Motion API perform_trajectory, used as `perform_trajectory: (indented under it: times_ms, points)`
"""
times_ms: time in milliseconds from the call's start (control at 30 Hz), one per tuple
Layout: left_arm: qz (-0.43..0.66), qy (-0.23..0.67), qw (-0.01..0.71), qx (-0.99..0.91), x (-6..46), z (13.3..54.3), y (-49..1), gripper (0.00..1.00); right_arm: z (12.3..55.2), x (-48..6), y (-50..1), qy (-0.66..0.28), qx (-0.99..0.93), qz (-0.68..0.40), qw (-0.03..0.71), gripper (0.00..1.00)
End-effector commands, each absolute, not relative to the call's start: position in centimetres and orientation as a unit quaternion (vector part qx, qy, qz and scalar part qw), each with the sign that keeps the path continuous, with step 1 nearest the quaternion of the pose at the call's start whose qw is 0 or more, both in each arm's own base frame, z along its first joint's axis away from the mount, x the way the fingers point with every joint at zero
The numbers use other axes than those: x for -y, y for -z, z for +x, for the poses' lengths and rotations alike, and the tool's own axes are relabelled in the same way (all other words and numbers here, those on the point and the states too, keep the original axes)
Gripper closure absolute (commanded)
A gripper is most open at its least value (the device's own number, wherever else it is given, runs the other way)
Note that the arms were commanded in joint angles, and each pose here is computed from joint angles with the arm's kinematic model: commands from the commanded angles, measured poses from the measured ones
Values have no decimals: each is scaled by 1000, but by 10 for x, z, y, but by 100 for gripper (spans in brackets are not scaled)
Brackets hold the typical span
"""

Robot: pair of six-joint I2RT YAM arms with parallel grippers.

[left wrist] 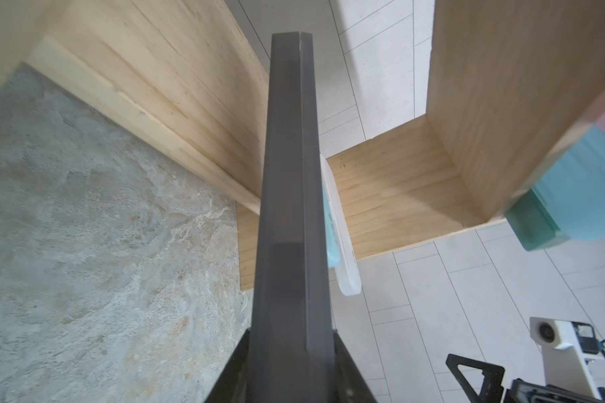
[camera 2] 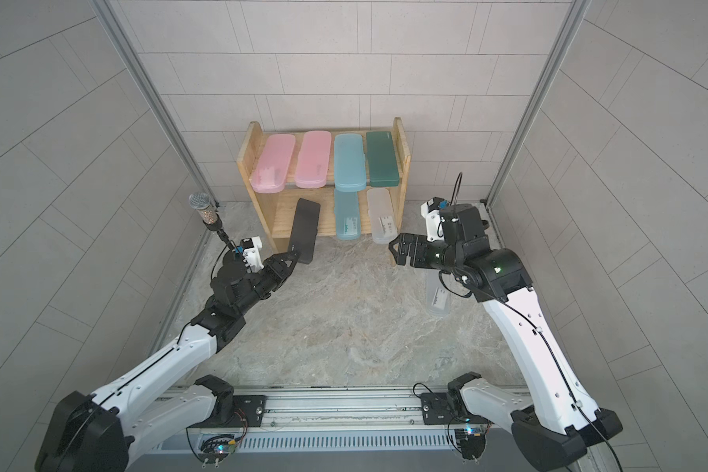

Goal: Remove the pencil cases from the shelf
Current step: Pick up the pencil case from the shelf, then place the pencil case at the center of the board.

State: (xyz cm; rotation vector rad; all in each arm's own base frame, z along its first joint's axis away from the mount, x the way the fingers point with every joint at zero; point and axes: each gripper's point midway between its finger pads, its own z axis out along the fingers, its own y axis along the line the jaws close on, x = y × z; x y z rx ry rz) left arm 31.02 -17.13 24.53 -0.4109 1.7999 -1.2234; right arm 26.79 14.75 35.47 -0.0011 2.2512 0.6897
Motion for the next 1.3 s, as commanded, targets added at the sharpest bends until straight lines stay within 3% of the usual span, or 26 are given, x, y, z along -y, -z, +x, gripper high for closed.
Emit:
perform_trajectory:
  times_ms: [0, 433, 767, 1267]
  points:
    - [-91, 487, 514, -700, 166, 291, -265, 100, 277, -172, -389, -331, -835, 48, 438, 0]
    - [-21, 475, 605, -639, 143, 236, -296, 100, 283, -275, -394, -364, -821, 9, 440, 0]
    - [-19, 464, 608, -644, 135, 220, -276, 100, 291, -352, -393, -367, -826, -36, 426, 0]
    - [-18, 457, 621, -637, 128, 210, -276, 100, 296, -424, -362, -342, -854, -78, 384, 0]
